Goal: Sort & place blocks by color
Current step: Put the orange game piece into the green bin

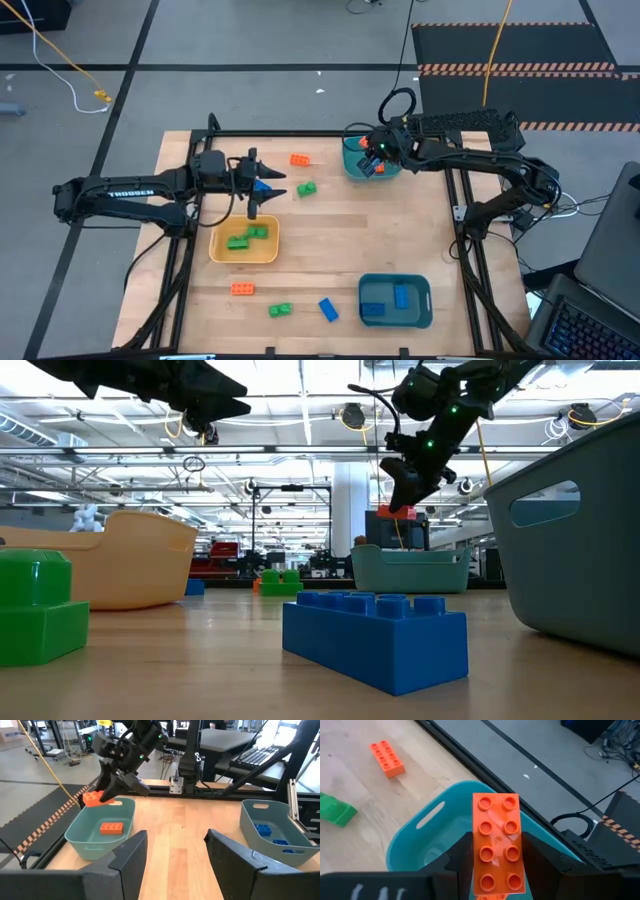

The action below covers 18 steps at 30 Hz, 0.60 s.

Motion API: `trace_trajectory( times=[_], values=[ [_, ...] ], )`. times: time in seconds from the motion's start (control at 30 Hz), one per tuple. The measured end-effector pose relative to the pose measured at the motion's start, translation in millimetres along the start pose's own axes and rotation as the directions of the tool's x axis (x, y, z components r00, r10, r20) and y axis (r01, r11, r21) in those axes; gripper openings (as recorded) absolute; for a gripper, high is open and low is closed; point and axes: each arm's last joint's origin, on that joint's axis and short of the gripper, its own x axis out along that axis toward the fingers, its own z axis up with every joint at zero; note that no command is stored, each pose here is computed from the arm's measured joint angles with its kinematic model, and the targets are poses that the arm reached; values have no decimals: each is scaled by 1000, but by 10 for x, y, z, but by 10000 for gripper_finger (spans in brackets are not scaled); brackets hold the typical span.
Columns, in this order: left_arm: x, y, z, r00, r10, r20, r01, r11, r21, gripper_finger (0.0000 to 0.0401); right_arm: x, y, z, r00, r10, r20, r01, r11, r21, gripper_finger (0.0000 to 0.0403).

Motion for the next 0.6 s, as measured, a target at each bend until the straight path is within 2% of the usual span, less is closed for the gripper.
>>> trace_trajectory(
  times=[0.37,0.6],
  values=[
    [0,0,-10,1000,0,-10,0,1000,10,205,14,66,-61,1000,18,11,-18,1000,21,131],
    [0,8,-9,1000,30,-9,-29,998,54,205,57,185,-177,995,56,80,-57,998,14,131]
  ],
)
